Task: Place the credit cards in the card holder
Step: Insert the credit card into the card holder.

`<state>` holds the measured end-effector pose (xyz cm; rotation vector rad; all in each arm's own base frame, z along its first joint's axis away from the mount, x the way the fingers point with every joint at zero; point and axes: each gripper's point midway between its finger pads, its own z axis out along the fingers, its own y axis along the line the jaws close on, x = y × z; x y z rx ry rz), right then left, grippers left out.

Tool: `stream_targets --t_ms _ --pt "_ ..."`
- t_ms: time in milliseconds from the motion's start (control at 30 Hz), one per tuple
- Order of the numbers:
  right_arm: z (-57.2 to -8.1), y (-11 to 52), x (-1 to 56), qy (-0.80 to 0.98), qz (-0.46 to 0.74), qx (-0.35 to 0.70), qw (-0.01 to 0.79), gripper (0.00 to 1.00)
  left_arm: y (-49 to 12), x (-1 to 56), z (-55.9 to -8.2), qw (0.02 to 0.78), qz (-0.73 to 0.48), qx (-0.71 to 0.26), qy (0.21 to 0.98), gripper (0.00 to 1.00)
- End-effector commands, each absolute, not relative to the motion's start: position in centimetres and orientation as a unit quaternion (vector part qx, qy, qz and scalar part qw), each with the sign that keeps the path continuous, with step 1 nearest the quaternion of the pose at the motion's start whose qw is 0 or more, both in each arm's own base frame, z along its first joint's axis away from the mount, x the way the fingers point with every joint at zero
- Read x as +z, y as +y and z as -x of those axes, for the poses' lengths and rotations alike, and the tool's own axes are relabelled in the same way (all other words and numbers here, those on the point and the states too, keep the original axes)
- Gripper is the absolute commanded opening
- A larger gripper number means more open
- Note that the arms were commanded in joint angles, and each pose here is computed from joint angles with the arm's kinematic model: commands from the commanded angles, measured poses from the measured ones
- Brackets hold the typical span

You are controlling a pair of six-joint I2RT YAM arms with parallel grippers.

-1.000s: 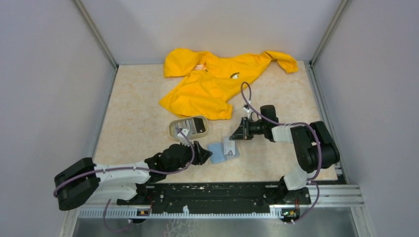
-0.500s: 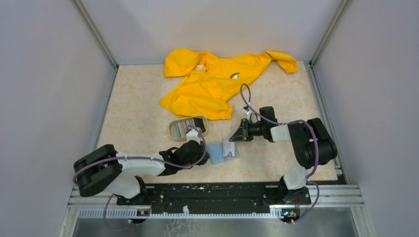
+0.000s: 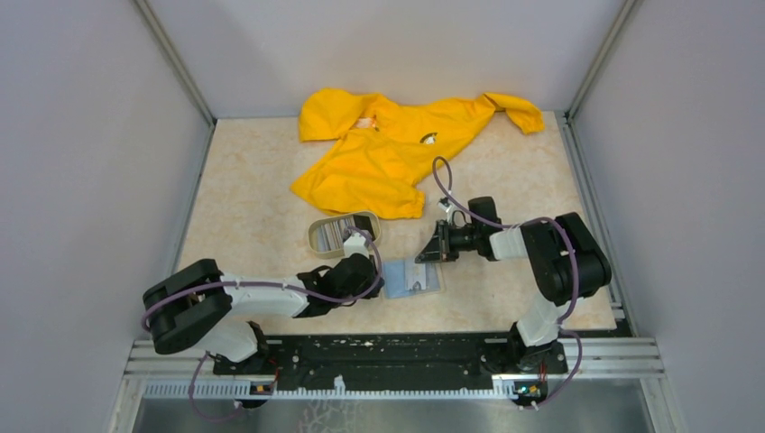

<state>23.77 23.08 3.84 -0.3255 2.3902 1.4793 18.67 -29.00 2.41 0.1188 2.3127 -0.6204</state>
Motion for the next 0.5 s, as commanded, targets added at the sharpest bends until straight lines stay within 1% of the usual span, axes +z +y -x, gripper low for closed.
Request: stream_targets --t_ms 0,233,467 --pt "-24.1 23.2 3.4 0.840 0.109 0.505 0.163 0.00 -27.7 0.6 -18.3 0.345 -0.049 -0.204 0.915 0.25" --pt "-23.8 21.6 2.6 0.863 0.092 0.455 0.198 0.00 -27.3 0.5 -18.3 0.347 -0.045 -0.196 0.916 0.24" --pt "-23.4 22.1 1.5 0.874 0.080 0.452 0.162 0.00 -28.1 0.9 -18.3 0.350 -0.058 -0.212 0.911 0.24"
